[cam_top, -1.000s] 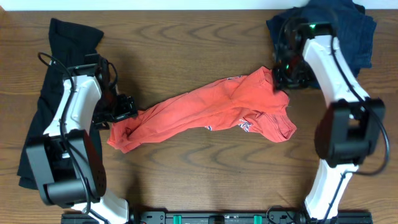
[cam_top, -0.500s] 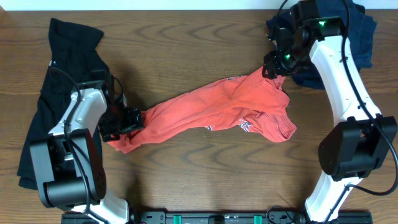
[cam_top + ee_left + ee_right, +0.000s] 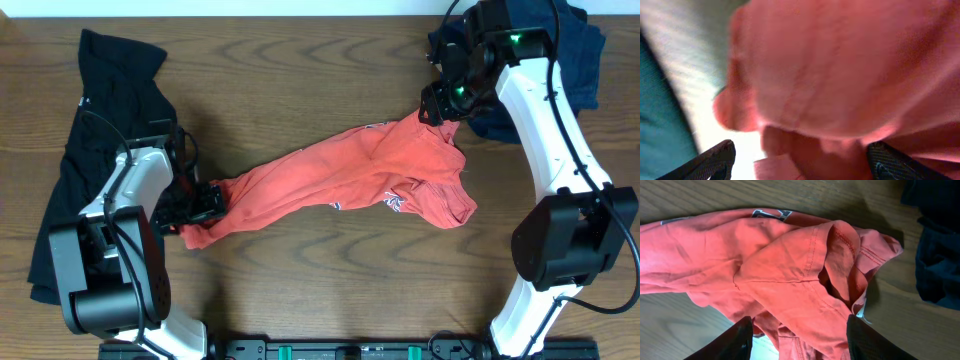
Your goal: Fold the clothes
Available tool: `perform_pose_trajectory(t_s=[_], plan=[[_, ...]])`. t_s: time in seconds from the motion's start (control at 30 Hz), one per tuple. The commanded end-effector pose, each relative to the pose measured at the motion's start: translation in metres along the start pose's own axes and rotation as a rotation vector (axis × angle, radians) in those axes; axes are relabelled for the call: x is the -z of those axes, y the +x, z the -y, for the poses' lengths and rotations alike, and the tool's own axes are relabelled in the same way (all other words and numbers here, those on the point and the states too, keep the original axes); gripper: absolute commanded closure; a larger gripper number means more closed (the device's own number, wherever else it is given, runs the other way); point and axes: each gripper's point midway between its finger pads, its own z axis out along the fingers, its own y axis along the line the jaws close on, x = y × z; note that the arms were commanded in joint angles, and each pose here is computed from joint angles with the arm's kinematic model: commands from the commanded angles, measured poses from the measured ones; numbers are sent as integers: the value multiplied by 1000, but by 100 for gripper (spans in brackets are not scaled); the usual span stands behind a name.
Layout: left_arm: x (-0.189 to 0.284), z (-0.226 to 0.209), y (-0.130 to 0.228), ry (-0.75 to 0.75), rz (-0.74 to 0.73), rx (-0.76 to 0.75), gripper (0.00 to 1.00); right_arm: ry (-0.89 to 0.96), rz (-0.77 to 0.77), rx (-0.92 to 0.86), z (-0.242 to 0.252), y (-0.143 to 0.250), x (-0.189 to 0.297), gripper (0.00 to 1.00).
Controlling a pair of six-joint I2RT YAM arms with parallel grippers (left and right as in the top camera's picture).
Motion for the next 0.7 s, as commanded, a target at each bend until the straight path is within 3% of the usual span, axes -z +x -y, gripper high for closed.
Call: perform_pose_trajectory(t_s=[0.0, 0.27, 0.5, 0.67], plan=[[6, -23, -3, -122, 29, 39, 15, -18, -16, 19, -5, 3, -6, 42], [4, -16, -26, -90, 119, 86, 15, -19, -25, 16, -5, 6, -7, 42], [1, 12, -20, 73, 79, 77, 21, -20, -34, 14, -5, 8, -7, 42], [-5, 16, -13, 96, 50, 77, 26, -19, -33, 15, -5, 7, -7, 42]])
